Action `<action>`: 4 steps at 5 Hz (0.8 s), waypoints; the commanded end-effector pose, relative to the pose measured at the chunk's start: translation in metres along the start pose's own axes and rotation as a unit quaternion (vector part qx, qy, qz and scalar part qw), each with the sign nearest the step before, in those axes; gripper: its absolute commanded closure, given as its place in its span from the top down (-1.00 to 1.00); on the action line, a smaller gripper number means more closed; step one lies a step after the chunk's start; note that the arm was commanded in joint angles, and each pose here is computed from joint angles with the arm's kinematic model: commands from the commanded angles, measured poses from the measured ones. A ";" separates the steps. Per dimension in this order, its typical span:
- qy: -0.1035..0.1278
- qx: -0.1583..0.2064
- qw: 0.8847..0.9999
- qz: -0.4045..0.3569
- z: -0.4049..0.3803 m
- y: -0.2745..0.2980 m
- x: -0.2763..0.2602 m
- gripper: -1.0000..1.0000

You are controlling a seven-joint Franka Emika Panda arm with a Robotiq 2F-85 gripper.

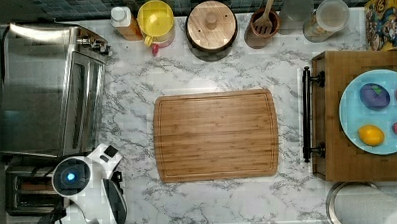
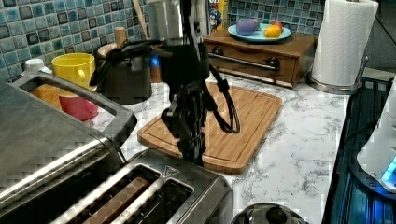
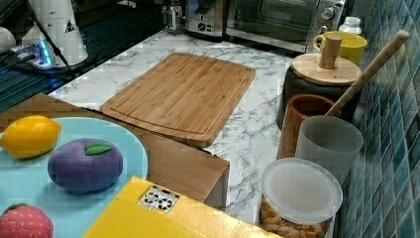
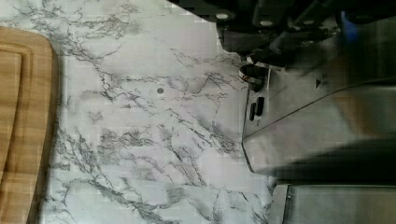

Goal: Turn on the toaster.

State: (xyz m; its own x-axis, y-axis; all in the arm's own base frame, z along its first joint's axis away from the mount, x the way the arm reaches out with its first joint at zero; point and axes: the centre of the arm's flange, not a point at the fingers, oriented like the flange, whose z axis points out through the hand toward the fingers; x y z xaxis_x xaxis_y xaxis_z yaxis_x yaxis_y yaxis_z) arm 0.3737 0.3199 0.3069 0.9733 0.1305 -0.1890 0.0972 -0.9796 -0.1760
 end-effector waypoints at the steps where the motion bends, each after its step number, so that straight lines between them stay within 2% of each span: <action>1: -0.121 -0.096 0.987 0.033 0.129 -0.033 -0.068 -1.00; 2: -0.133 -0.126 0.983 0.033 0.144 -0.016 -0.070 -1.00; 3: -0.114 -0.123 0.986 0.020 0.137 -0.011 -0.066 -1.00; 4: -0.114 -0.123 0.986 0.020 0.137 -0.011 -0.066 -1.00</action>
State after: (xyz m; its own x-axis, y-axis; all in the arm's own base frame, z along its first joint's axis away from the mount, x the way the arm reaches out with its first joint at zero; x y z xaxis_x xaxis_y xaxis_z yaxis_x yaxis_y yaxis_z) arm 0.3808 0.3410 0.2974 0.9794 0.0219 -0.2006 0.0067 -0.9971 -0.0758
